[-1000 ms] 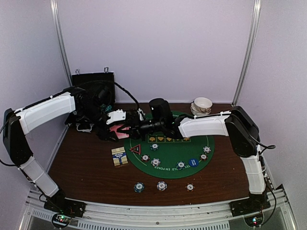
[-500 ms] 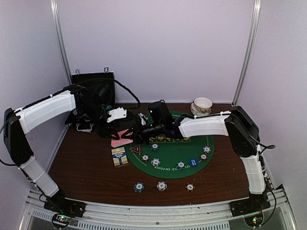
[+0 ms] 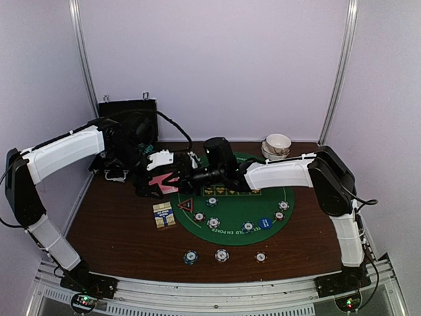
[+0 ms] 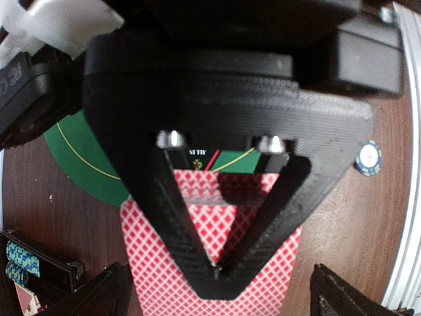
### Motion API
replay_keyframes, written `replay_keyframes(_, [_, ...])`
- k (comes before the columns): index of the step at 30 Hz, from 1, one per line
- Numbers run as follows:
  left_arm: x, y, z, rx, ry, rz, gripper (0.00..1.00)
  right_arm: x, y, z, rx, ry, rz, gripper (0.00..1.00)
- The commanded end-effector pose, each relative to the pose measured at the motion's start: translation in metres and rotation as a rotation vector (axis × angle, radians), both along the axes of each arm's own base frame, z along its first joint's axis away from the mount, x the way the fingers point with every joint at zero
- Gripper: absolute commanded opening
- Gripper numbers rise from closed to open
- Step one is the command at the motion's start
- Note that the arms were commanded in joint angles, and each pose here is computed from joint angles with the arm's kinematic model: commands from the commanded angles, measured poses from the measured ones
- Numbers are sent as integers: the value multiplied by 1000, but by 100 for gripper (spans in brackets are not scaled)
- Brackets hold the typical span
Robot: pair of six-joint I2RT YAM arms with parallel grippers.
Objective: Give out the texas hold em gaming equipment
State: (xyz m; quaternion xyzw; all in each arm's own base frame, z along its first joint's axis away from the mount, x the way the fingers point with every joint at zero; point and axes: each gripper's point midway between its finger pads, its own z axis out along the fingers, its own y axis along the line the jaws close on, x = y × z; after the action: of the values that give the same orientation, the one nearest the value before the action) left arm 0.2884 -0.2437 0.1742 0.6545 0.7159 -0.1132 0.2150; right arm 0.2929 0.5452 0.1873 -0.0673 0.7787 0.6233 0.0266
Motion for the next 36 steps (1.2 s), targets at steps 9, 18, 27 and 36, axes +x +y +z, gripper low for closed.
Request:
replay_keyframes(9, [10, 0, -8, 35, -36, -17, 91, -7, 8, 33, 105, -30, 37, 0])
replay_keyframes(18, [16, -2, 4, 19, -79, -23, 70, -2, 1, -1, -36, -34, 8, 4])
replay_keyframes(27, [16, -1, -1, 25, -57, 11, 81, 1, 0, 5, -37, -54, -8, 3])
replay_keyframes(36, [19, -2, -12, 41, -40, 22, 98, -6, 9, 37, 76, -66, 21, 0])
